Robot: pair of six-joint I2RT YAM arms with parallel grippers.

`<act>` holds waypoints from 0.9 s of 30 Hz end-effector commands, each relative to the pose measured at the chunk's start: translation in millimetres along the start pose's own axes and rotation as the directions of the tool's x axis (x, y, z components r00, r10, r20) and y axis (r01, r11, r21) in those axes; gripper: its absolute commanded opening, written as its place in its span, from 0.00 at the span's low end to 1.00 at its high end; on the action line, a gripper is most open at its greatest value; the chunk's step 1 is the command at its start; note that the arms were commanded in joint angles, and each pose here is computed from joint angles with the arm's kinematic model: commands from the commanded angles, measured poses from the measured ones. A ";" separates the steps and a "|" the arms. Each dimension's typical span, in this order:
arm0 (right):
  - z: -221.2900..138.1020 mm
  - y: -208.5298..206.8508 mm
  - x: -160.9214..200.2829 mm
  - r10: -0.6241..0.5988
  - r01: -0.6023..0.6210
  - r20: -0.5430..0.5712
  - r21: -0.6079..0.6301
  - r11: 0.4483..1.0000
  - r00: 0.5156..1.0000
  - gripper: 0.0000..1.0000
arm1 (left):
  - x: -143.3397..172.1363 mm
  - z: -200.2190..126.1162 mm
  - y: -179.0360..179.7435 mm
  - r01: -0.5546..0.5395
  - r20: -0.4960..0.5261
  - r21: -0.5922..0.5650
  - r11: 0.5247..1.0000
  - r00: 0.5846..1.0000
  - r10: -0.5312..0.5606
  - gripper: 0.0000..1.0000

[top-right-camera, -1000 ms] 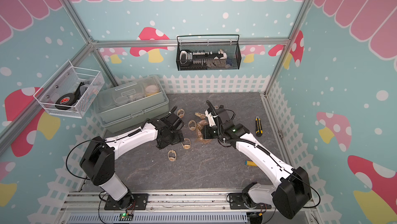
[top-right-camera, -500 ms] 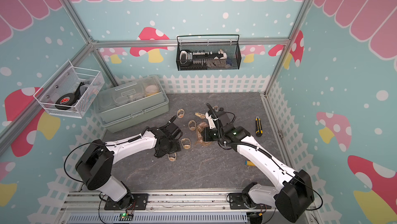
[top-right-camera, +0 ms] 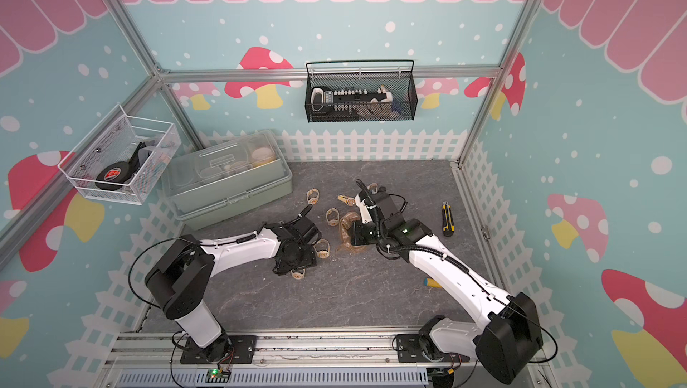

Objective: Wipe the watch dial
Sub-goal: Pick up the watch at the center of the board.

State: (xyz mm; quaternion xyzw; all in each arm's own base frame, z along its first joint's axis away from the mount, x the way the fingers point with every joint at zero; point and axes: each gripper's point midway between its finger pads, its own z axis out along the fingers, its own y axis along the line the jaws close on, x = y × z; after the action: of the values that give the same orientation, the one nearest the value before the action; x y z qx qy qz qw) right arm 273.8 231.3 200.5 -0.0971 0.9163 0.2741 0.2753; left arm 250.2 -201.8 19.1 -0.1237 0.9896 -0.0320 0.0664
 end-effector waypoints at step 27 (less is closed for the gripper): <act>9.9 4.0 -23.3 -0.036 0.035 0.027 0.034 0.999 0.999 0.00 | 3.9 7.1 2.0 -0.065 -0.024 -0.002 0.998 0.998 0.065 0.00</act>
State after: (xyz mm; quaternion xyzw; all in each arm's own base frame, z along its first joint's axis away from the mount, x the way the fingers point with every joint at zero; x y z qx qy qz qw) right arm 289.8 234.7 195.6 -0.0993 0.9222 0.2511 0.2768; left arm 248.2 -202.6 17.4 -0.0940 0.9930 -0.0339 0.0634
